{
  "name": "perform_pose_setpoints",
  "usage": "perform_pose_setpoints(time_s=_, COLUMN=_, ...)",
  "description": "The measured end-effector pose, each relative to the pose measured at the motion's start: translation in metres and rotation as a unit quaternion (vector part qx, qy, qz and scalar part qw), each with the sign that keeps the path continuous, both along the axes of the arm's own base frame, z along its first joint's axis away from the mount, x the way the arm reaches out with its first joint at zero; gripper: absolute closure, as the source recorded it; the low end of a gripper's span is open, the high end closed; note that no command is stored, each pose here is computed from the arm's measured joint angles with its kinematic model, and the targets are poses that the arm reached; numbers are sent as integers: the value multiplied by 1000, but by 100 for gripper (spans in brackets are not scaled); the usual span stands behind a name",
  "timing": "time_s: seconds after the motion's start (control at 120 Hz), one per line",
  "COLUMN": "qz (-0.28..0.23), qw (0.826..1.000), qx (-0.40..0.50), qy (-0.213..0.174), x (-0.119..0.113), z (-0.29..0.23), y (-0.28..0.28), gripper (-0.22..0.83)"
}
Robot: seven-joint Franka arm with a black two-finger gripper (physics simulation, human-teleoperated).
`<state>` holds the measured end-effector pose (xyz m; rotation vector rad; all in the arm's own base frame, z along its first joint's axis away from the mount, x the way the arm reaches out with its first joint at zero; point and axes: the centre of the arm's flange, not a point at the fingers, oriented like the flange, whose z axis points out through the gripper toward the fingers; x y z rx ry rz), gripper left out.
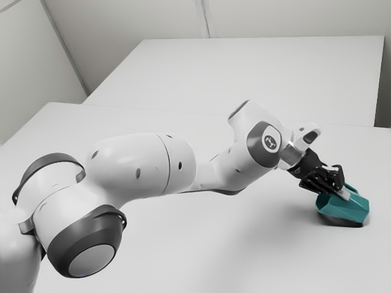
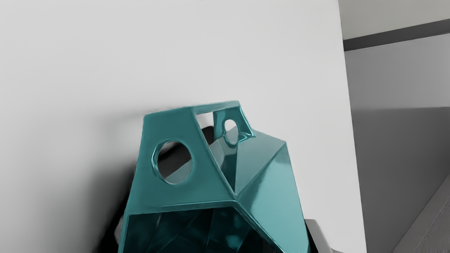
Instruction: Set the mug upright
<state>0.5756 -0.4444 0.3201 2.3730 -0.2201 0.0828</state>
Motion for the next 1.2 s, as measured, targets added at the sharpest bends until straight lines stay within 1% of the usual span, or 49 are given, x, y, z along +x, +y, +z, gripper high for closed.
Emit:
perform_pose_setpoints(time_s=0.142, qz=-8, qw=1000, qx=7, qy=-11, x=0, z=12, y=0, gripper=76)
perform_pose_setpoints(time_s=0.242, qz=-20, qw=999, qx=19, qy=-30, x=-4, z=35, y=0, gripper=76)
perform_pose_setpoints(time_s=0.325, qz=-23, qw=998, qx=32, qy=-43, x=-7, z=57, y=13, gripper=77)
perform_pose_setpoints(time_s=0.5, qz=-31, qw=994, qx=87, qy=-60, x=-15, z=88, y=63, gripper=77)
perform_pose_setpoints(time_s=0.65, qz=-33, qw=984, qx=156, qy=-75, x=-10, z=99, y=121, gripper=78)
perform_pose_setpoints(time_s=0.758, qz=-27, qw=976, qx=202, qy=-79, x=-2, z=98, y=165, gripper=78)
perform_pose_setpoints(time_s=0.867, qz=-19, qw=967, qx=243, qy=-74, x=5, z=95, y=206, gripper=78)
perform_pose_setpoints(time_s=1.008, qz=3, qw=958, qx=281, qy=-52, x=14, z=82, y=261, gripper=78)
perform_pose_setpoints(time_s=1.2, qz=33, qw=946, qx=322, qy=-26, x=21, z=72, y=328, gripper=78)
